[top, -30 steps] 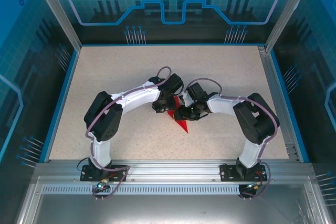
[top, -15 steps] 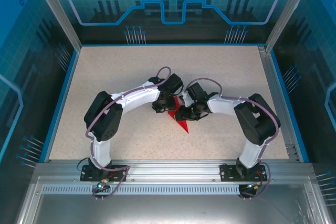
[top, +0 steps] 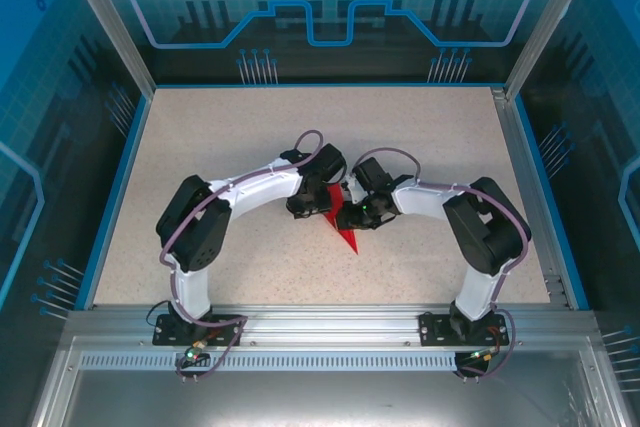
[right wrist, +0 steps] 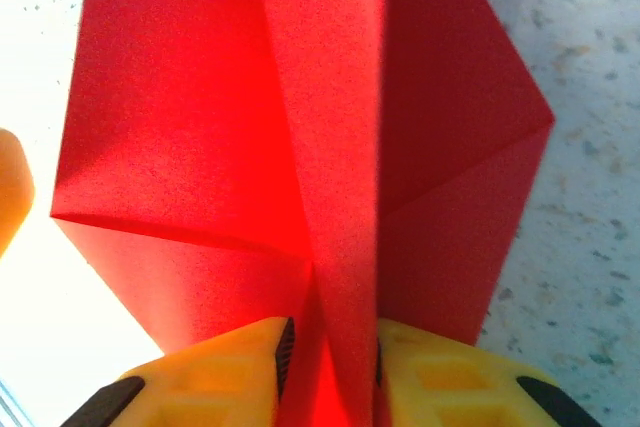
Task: Fold a paper plane with a square sheet of paper (pick it up from the middle)
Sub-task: Move the paper plane to the top-center of the table.
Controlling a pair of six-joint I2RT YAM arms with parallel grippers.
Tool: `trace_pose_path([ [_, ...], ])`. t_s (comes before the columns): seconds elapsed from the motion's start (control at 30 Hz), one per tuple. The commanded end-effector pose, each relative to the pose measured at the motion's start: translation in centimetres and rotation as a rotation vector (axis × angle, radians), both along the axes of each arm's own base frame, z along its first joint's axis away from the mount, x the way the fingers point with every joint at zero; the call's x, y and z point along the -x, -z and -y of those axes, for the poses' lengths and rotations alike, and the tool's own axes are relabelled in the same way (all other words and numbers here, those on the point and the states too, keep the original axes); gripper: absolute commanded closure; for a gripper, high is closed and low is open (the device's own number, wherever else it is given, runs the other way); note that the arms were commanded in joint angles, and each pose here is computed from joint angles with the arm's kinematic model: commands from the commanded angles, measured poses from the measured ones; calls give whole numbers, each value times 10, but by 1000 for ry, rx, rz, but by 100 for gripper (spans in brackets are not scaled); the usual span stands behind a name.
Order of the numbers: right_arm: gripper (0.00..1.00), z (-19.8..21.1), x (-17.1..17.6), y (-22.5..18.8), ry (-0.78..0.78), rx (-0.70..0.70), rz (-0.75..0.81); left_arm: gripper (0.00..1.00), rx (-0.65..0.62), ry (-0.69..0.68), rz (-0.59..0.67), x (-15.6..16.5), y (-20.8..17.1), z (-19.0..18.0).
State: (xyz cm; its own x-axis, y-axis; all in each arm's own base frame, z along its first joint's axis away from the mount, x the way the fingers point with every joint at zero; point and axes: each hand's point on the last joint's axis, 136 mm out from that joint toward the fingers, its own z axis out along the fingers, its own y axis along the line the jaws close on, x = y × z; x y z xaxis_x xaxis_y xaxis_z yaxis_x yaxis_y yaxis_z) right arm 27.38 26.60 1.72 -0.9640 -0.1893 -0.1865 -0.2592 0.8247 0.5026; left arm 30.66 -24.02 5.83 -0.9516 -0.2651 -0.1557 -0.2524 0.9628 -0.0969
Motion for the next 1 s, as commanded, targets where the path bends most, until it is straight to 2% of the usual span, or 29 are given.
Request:
trace_pose_path([
  [0.0,79,-8,6,3,-44,38,-6,56,2,-44,84,-6,-23,-9],
  [0.1,85,-7,1,-8,-26,59,21,56,-13,-76,109,-6,-30,-20],
  [0.23,91,5,-14,-24,30,156,78,55,-27,-147,158,-5,-41,-40],
  [0.37,92,23,-37,-38,115,283,147,55,-31,-213,189,-4,-45,-59],
  [0.5,92,34,-60,-38,178,399,152,55,-23,-250,193,-2,-44,-70],
  [0.7,90,27,-83,-29,218,430,112,54,-32,-261,179,1,-40,-78],
  [0.97,88,23,-90,-13,228,452,71,54,-25,-272,178,2,-36,-83],
])
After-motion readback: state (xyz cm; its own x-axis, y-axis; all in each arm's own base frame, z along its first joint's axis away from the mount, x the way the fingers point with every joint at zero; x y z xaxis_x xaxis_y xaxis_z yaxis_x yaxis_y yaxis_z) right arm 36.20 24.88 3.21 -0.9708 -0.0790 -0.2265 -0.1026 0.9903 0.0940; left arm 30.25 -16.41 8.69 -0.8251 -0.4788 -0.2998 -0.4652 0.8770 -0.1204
